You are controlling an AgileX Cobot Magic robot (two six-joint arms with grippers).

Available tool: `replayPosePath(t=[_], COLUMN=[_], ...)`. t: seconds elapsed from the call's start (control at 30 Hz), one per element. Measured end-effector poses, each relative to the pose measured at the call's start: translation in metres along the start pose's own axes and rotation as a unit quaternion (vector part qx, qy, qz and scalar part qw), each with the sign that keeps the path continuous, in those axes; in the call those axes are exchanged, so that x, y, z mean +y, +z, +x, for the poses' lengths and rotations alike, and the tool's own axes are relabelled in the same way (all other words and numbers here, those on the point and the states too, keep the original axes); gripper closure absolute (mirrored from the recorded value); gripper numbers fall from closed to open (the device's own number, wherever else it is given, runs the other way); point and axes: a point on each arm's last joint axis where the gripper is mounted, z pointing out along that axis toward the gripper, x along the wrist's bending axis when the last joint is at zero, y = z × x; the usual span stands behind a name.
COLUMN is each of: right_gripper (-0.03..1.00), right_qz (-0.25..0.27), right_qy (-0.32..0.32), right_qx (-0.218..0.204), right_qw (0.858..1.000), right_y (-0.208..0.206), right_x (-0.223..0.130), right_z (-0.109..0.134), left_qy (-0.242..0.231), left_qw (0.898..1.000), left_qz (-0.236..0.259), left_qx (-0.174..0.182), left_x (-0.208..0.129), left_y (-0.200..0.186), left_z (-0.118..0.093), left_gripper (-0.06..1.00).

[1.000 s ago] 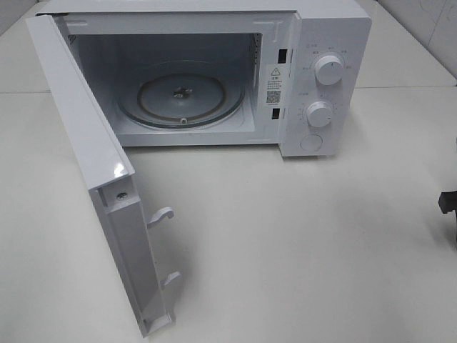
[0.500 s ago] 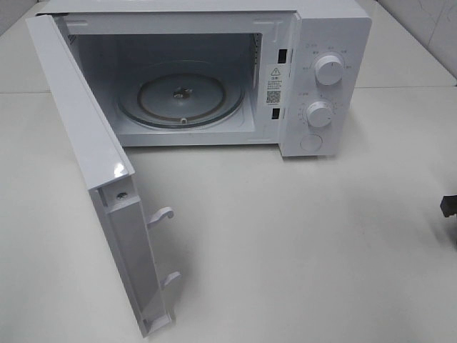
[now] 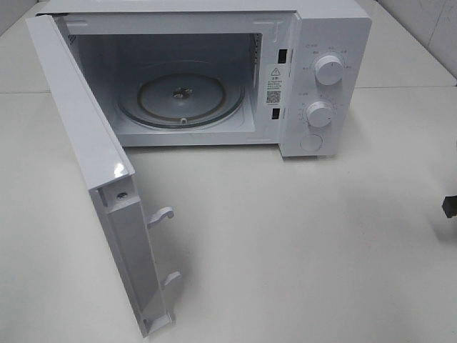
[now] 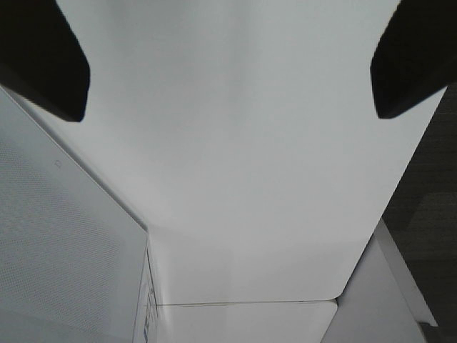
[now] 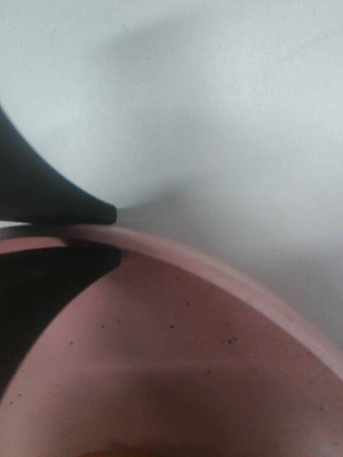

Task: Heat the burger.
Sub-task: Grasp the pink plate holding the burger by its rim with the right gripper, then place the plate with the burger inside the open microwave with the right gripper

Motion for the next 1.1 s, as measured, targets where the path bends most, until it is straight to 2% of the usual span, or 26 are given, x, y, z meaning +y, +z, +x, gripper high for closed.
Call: replayPosePath(t=[0.67,0.77,1.1], right_gripper=[0.92,0.94,0.95], right_qz=[0.012,0.026,0.014], right_qy=[-0.011,-0.038,-0.093], right_qx=[-0.007,-0.02,-0.034], right_qw=[1.0,0.999,0.995], right_y=[-0.001,-0.008,-0.036], right_x=[-0.001,-0.004,-0.011], right_z=[0.001,0.011,0.044], left_qy=[0.0,0.0,0.0], left_qw=[1.0,1.0,1.0], left_qz=[0.0,0.0,0.0], left_qx=[0.0,0.0,0.0], left_x=[0.0,0.0,0.0], left_y=[0.0,0.0,0.0], left_z=[0.0,0.0,0.0], left_gripper=[-0.05,-0.05,-0.05])
